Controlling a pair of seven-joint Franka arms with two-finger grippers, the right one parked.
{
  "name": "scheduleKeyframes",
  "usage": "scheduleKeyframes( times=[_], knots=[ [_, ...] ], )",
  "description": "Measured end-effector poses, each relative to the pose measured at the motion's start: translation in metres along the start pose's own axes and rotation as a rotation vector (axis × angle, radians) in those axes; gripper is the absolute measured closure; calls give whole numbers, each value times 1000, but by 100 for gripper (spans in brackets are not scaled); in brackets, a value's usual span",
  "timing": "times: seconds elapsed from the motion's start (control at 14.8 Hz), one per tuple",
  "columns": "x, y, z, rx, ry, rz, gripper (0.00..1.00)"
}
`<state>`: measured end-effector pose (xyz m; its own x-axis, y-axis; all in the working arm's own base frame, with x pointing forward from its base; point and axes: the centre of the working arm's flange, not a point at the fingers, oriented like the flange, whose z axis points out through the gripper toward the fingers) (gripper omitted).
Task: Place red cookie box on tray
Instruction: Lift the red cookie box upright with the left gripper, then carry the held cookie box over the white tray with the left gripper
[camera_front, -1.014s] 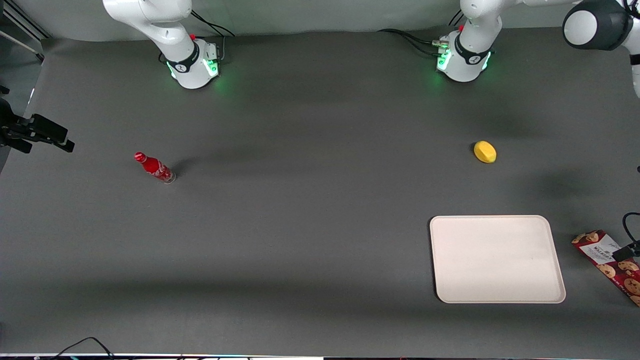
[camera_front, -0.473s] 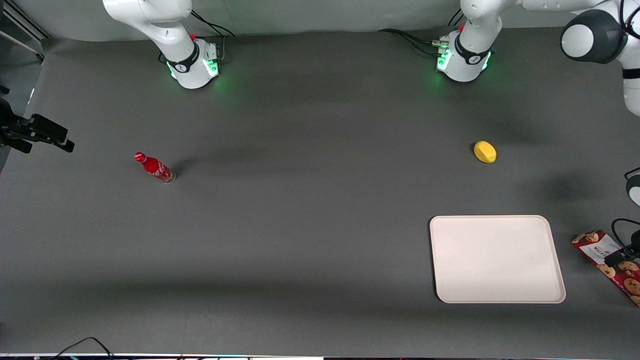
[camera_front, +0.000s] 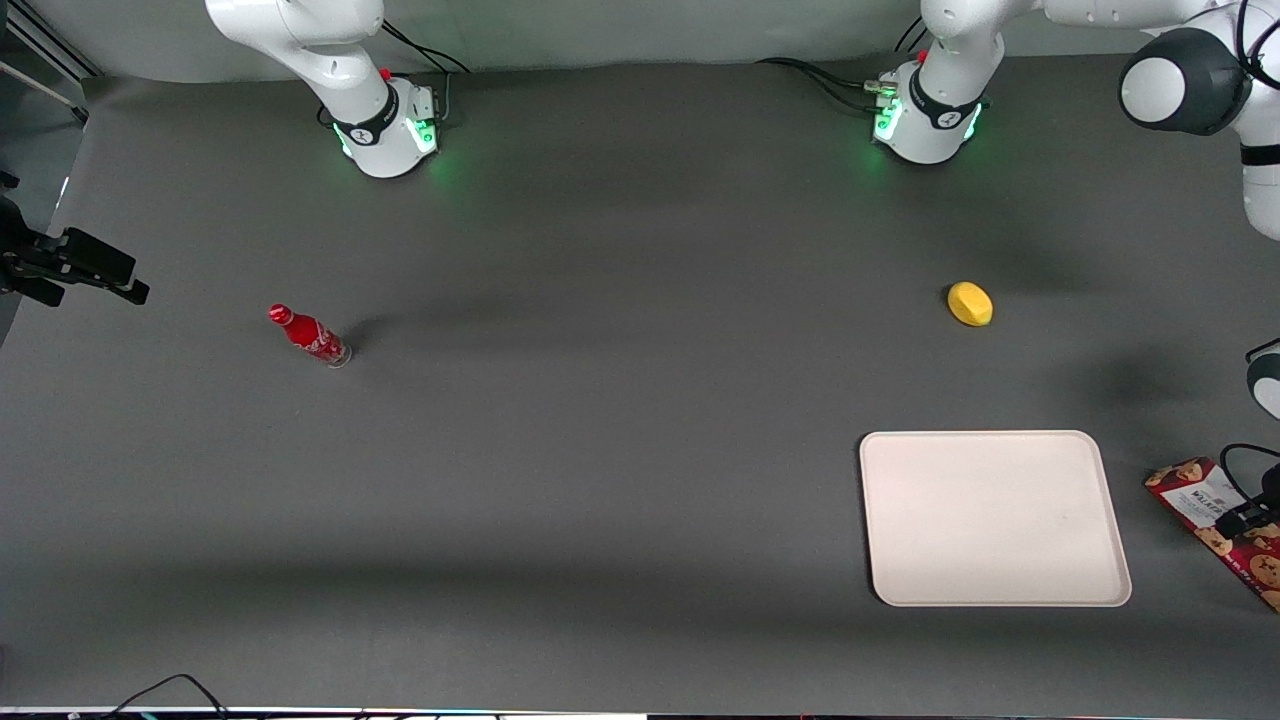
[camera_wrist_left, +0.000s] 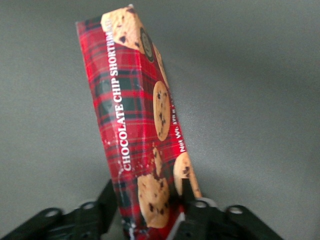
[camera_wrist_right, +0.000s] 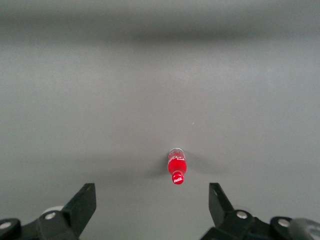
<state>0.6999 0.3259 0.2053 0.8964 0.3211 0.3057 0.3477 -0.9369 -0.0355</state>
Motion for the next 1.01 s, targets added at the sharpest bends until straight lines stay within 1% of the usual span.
scheduleKeyframes(
  times=[0.2, 0.27, 0.34, 0.54, 0.68, 0.81, 0.95, 1.01],
  knots=[
    [1, 0, -1, -1, -7, 50, 71],
    [1, 0, -2, -2, -18, 71, 82],
    [3, -1, -5, -3, -39, 88, 89],
    [14, -2, -26, -16, -166, 104, 91],
    [24, 0, -53, -26, -235, 107, 92],
    [29, 7, -80, -35, -288, 116, 92],
    [30, 27, -108, -47, -343, 147, 92],
    [31, 40, -122, -52, -358, 166, 92]
  ],
)
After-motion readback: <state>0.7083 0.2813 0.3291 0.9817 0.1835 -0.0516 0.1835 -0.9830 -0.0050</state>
